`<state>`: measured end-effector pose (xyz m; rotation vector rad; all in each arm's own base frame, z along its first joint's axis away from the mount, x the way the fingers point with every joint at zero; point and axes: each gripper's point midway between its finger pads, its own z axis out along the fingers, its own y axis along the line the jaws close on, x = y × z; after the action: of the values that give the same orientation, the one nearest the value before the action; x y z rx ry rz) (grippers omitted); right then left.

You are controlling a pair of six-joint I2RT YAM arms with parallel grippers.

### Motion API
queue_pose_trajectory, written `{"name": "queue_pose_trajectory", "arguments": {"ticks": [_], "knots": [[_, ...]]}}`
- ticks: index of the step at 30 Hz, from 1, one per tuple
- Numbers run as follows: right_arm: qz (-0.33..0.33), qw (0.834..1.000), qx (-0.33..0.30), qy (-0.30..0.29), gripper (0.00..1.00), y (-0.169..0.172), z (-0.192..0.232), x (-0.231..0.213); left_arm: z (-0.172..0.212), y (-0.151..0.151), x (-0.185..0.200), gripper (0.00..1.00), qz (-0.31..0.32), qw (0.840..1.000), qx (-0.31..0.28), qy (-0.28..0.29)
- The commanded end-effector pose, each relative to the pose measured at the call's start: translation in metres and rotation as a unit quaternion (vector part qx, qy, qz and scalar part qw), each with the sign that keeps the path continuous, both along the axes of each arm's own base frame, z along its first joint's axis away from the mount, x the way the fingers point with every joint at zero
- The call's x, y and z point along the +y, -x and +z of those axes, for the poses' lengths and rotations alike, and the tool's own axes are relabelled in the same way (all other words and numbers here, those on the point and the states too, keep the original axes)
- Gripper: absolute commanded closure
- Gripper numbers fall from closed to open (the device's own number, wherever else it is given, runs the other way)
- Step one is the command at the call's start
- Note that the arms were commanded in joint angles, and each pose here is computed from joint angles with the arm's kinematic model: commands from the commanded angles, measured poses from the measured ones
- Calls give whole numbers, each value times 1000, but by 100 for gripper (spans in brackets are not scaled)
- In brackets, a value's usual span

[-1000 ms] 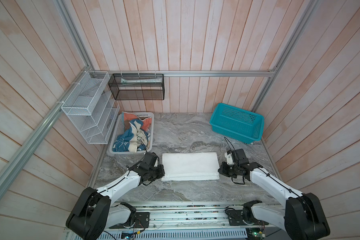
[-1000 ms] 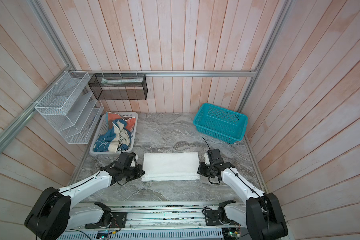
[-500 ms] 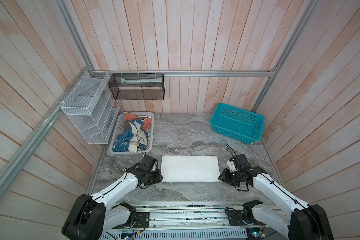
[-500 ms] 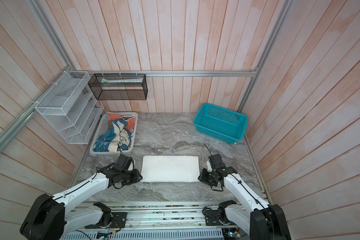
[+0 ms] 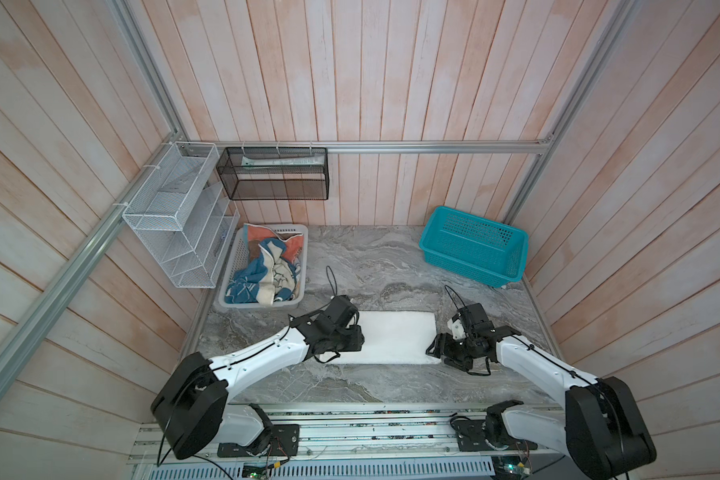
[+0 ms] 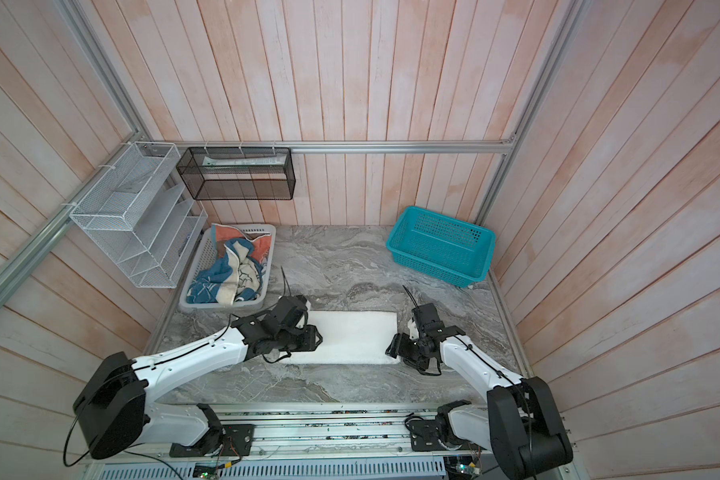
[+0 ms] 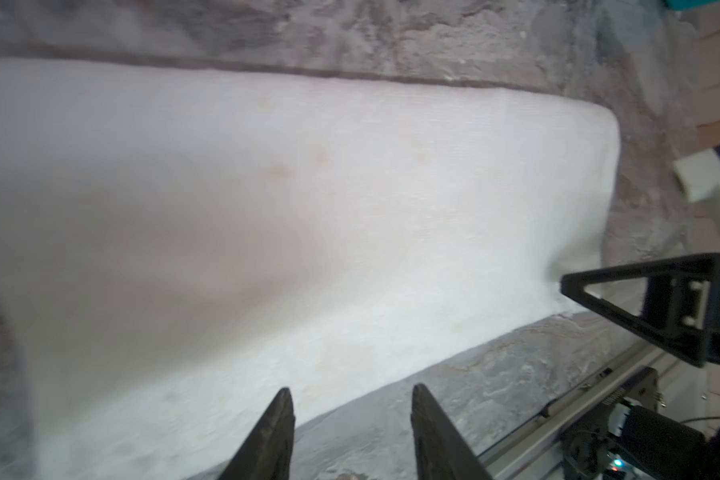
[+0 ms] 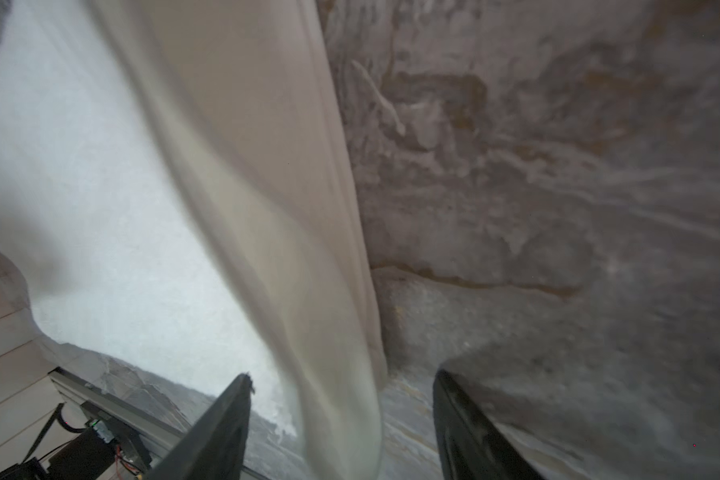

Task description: Fold and stack the towels

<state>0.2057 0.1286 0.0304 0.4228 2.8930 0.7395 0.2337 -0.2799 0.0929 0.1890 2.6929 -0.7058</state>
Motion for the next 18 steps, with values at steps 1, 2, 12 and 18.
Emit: {"name": "queue_pose_trajectory", "arguments": {"ticks": [1,2,12,18], "knots": [[-12,1000,17,0,32,4,-18,0,15,-6,-74,53,-48,994,-8,96],[-14,1000,15,-3,37,3,-19,1,10,-4,-89,53,-61,993,0,104],[-9,998,-65,-8,100,-38,16,13,-22,-9,-100,54,-68,993,29,97],[35,986,-161,21,100,-108,82,31,-2,-38,-56,54,-17,995,-7,95]]}}
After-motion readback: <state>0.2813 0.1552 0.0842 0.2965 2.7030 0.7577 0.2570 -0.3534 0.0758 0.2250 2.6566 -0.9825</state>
